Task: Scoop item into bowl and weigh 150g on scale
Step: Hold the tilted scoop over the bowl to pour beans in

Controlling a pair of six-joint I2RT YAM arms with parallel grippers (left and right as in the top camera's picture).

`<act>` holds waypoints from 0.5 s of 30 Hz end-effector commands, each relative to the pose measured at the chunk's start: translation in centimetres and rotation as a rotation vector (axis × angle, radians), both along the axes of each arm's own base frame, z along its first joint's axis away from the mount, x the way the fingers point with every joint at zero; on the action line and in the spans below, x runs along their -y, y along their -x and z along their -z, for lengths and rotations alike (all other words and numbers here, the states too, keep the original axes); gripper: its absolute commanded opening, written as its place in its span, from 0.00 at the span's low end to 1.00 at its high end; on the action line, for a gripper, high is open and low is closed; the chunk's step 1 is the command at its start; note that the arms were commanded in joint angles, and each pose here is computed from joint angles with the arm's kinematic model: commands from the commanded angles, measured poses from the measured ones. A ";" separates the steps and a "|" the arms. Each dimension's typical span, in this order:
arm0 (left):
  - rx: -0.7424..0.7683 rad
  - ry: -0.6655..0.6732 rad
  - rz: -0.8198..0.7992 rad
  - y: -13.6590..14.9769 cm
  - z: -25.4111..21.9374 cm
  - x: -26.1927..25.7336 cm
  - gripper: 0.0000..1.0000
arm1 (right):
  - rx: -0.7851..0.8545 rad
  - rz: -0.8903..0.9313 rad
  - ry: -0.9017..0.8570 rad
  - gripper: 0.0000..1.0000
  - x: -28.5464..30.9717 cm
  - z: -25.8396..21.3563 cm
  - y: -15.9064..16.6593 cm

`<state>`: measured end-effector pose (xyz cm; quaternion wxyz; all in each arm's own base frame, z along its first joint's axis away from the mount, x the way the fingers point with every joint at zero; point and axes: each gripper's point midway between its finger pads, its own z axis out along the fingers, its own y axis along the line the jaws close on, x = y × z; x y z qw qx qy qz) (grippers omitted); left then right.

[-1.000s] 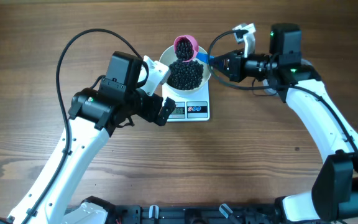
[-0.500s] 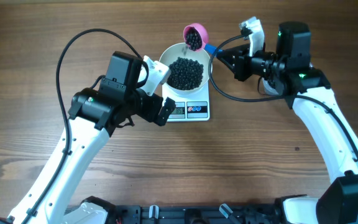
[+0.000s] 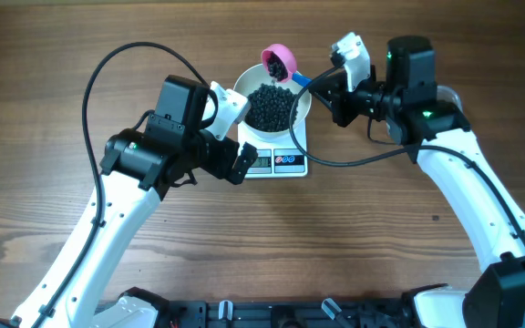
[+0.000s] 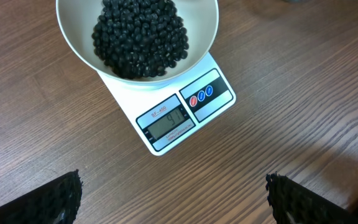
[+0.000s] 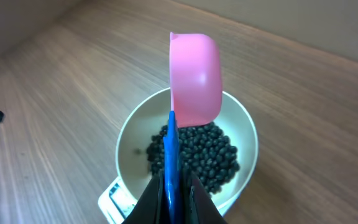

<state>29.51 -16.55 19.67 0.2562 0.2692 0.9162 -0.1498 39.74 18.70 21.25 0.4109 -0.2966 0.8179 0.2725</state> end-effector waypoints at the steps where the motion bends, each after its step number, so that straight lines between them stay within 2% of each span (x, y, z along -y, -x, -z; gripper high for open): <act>1: 0.022 0.014 0.026 0.0 -0.8 0.5 1.00 | 0.070 -0.010 0.043 0.04 0.2 -0.8 -0.2; 15: 0.022 0.015 0.026 0.0 -0.8 0.5 1.00 | 0.142 -0.057 0.109 0.04 0.3 -0.7 -0.3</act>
